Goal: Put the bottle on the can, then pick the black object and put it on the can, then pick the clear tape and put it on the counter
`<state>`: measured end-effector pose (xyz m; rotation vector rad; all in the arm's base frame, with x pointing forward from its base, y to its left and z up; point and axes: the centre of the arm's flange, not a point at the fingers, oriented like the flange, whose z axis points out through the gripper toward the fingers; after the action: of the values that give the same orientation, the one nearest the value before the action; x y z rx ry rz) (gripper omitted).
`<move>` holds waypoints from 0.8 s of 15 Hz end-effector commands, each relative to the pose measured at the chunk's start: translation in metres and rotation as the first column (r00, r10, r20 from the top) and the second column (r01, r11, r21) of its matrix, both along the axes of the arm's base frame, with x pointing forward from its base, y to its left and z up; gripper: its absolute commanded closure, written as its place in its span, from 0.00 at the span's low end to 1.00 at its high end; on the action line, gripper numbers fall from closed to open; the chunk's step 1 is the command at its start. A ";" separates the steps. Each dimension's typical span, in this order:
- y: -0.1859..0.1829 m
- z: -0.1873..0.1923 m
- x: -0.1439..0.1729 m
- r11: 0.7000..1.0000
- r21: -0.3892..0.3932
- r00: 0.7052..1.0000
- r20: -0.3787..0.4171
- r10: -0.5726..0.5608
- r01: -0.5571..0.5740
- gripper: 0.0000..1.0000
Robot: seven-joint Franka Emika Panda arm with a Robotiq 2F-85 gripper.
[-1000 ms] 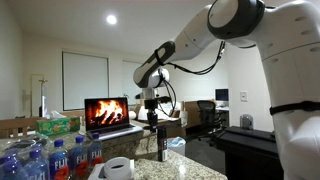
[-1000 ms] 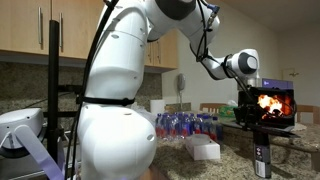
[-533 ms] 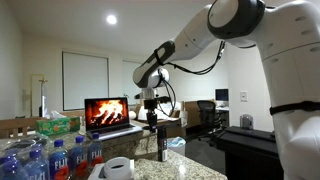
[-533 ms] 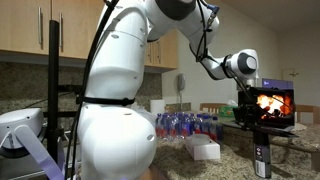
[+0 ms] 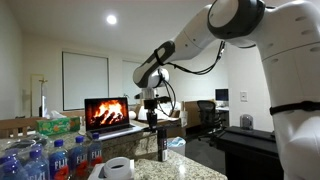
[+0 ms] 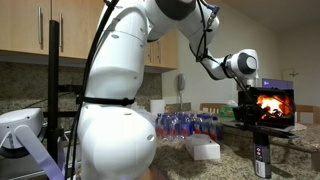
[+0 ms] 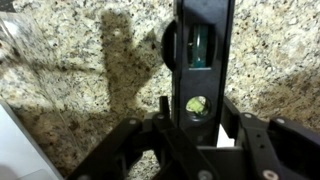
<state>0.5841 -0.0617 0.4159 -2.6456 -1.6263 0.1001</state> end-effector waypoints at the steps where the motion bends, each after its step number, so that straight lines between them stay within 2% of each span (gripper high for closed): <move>1: -0.001 0.003 -0.011 1.000 0.016 0.999 0.020 -0.027 0.026 0.32; 6: -0.002 0.003 -0.011 0.999 0.017 0.999 0.020 -0.027 0.027 0.19; 7: -0.002 0.003 -0.011 0.999 0.018 0.999 0.019 -0.028 0.027 0.07; 8: -0.003 0.003 -0.011 0.999 0.020 0.999 0.019 -0.028 0.028 0.02; 12: -0.010 0.021 -0.012 1.000 0.019 0.999 0.034 -0.025 0.024 0.00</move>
<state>0.5832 -0.0664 0.4184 -2.6544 -1.6167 0.0943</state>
